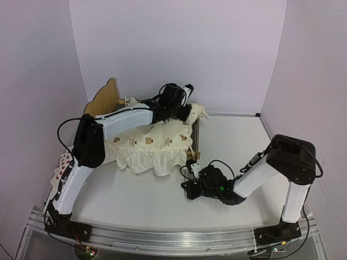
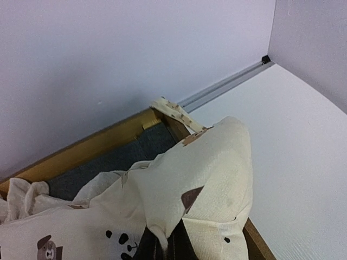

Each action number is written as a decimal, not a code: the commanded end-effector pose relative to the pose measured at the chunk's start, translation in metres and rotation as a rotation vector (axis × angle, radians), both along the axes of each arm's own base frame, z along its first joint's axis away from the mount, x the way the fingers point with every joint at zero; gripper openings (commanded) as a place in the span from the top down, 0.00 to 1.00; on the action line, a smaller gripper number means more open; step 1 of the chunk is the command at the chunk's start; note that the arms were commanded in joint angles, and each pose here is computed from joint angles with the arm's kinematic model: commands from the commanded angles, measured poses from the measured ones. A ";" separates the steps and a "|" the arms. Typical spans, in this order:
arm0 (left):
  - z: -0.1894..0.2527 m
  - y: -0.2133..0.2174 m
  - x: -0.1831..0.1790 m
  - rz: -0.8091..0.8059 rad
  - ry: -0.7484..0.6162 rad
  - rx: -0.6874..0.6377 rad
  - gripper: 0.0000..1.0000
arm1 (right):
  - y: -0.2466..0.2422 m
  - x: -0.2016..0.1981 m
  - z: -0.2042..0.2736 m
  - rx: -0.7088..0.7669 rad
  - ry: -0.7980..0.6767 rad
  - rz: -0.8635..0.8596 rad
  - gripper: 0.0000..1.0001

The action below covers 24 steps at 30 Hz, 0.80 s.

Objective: Set up the pet bed

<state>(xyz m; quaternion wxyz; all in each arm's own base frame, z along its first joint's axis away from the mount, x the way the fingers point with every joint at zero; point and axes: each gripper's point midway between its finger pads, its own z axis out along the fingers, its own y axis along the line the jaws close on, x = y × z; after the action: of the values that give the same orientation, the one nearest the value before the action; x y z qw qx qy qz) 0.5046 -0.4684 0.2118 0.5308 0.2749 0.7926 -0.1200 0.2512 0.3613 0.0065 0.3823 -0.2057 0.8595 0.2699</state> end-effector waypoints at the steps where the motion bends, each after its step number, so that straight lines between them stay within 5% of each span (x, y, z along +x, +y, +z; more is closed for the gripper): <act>1: 0.101 0.031 0.026 0.122 -0.213 -0.129 1.00 | 0.003 -0.007 -0.013 -0.023 0.050 0.021 1.00; 14: 0.112 0.045 0.067 0.193 -0.332 -0.274 1.00 | 0.006 -0.007 -0.019 -0.024 0.064 0.024 1.00; 19: 0.074 0.023 0.070 0.087 -0.353 -0.251 0.95 | 0.007 -0.007 -0.017 -0.020 0.065 0.026 1.00; 24: 0.035 0.014 0.078 0.070 -0.304 -0.187 0.71 | 0.008 -0.009 -0.015 -0.006 0.077 0.031 1.00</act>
<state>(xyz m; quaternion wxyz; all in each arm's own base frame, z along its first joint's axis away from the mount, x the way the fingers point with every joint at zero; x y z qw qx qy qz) 0.5761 -0.4480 0.2410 0.6514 0.2050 0.7199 -0.1242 0.2523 0.3698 0.0059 0.3758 -0.2010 0.8593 0.2830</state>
